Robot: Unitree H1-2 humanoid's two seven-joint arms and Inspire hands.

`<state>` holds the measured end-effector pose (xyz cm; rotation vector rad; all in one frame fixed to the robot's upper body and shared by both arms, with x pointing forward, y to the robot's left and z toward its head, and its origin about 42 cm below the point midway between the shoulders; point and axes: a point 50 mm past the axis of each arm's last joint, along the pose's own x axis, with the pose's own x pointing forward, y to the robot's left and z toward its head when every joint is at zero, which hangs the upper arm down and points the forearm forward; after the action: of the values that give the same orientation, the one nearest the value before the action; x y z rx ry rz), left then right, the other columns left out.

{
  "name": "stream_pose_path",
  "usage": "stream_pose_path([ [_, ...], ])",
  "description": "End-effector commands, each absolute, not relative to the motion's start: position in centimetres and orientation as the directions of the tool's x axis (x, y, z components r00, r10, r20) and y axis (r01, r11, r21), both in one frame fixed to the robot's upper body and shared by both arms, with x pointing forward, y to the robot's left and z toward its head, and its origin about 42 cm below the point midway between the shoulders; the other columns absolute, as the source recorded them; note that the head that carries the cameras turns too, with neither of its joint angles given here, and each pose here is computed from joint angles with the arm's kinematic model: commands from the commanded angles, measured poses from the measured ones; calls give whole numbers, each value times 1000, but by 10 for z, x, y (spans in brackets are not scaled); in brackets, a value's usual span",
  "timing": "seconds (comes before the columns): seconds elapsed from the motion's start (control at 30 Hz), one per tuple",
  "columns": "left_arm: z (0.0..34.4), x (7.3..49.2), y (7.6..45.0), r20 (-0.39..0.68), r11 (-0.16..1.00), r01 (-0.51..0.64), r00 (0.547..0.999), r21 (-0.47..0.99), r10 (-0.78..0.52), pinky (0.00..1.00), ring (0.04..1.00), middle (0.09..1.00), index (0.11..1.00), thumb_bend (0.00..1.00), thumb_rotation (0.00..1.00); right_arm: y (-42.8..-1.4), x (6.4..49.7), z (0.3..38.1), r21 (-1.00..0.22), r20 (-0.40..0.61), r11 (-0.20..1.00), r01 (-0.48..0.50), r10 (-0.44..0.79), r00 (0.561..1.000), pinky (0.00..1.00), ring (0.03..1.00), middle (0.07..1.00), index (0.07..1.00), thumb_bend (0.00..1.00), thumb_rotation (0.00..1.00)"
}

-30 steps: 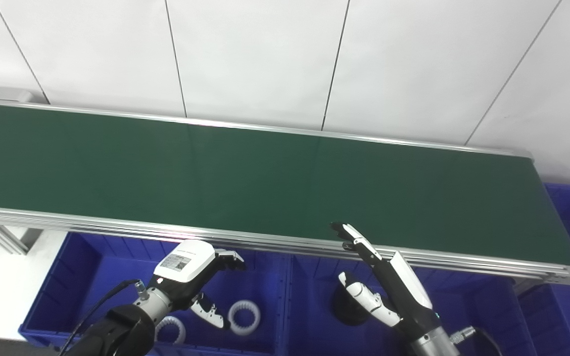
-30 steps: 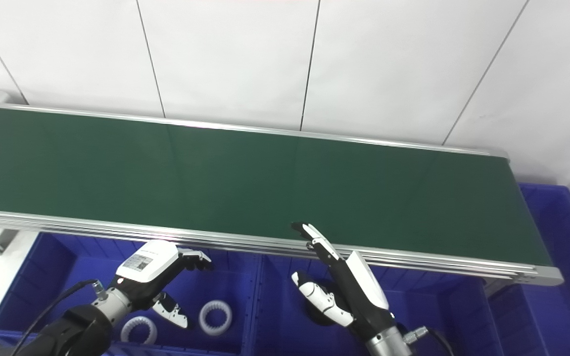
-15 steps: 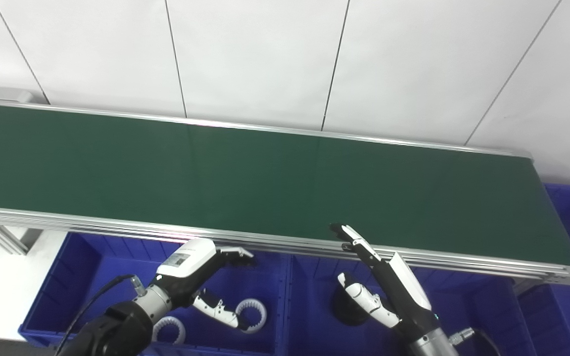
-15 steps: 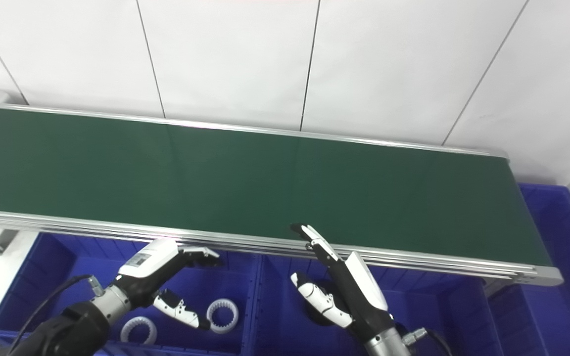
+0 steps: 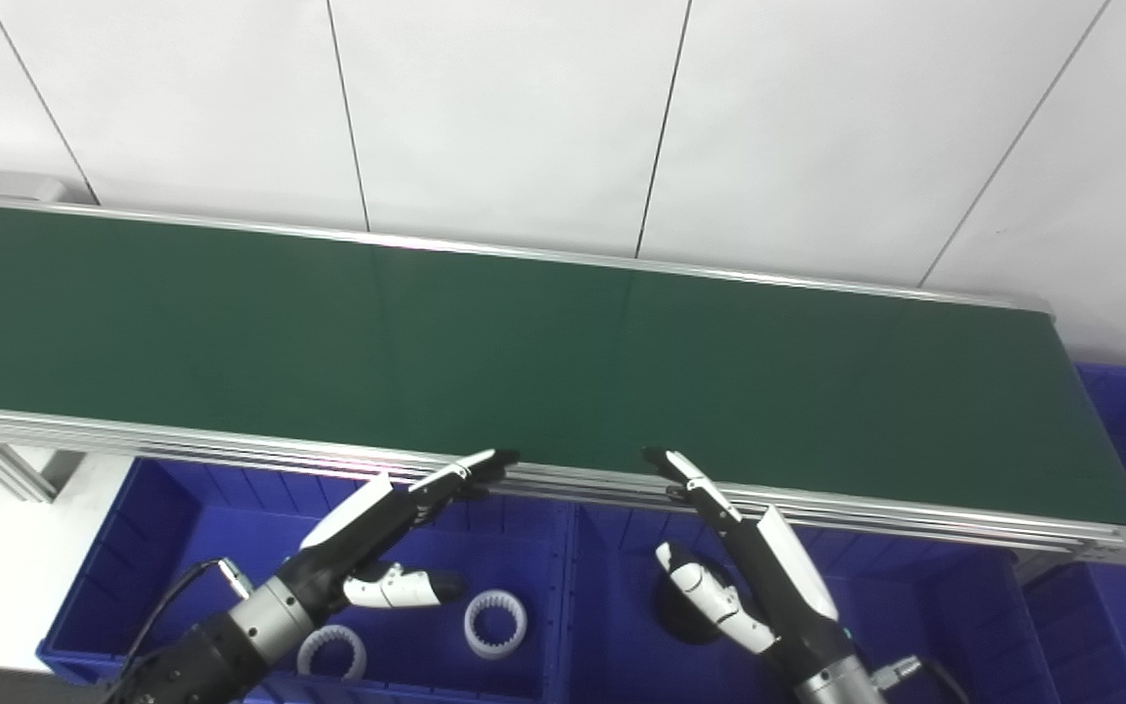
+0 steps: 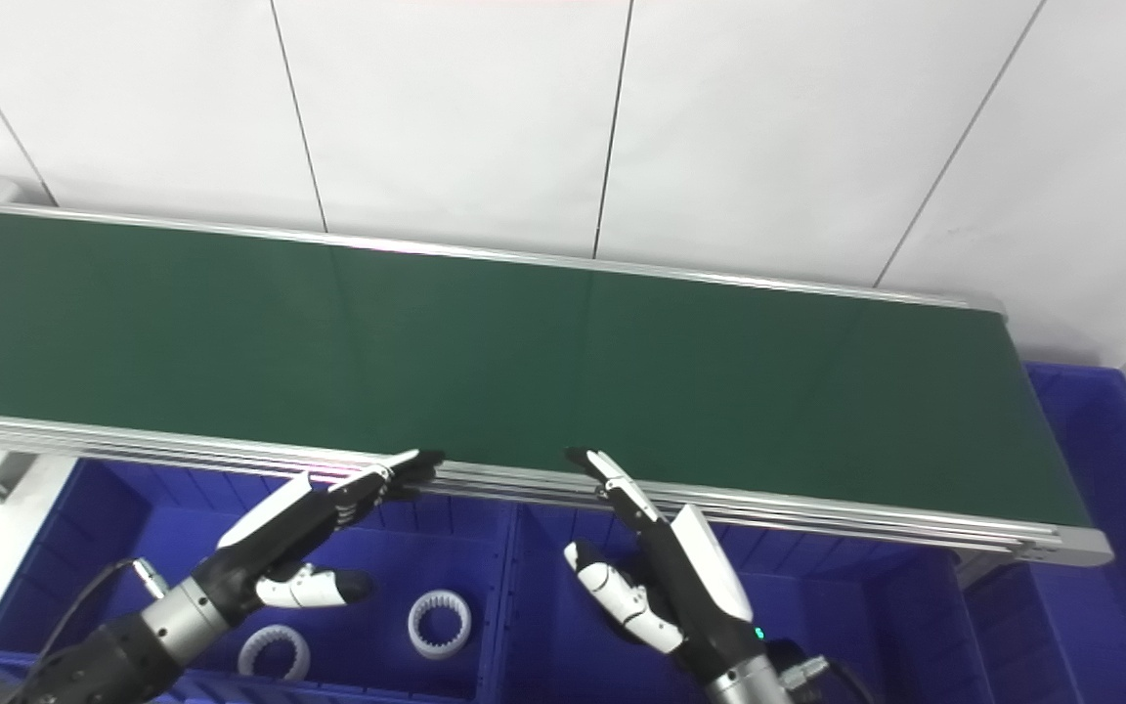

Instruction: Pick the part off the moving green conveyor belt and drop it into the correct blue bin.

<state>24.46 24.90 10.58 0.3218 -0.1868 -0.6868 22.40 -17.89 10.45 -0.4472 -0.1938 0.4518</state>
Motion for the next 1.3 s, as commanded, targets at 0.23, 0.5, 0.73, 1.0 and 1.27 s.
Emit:
stream_pose_path([
  [0.23,114,256,264,97,710,613,729,346,-677,940,988,1000,974,527,810,-164,223,99,-453,124,815,-361,459,880,905,954,973,952,431,998],
  [0.5,109,257,266,100,711,616,727,339,-679,957,992,1000,976,523,830,-163,224,98,-451,121,818,-356,452,884,891,944,971,949,423,1000],
  [0.73,102,259,279,100,703,621,721,346,-686,964,988,998,976,533,841,-151,228,93,-450,127,817,-360,458,880,876,937,969,945,423,969],
  [1.0,88,252,279,58,703,640,726,310,-686,1000,1000,1000,992,451,833,-147,229,83,-455,131,813,-364,466,875,914,961,978,954,494,1000],
  [1.27,85,248,266,107,715,634,722,294,-684,935,972,992,975,620,830,-161,220,95,-436,171,835,-336,444,880,895,951,972,949,434,980],
])
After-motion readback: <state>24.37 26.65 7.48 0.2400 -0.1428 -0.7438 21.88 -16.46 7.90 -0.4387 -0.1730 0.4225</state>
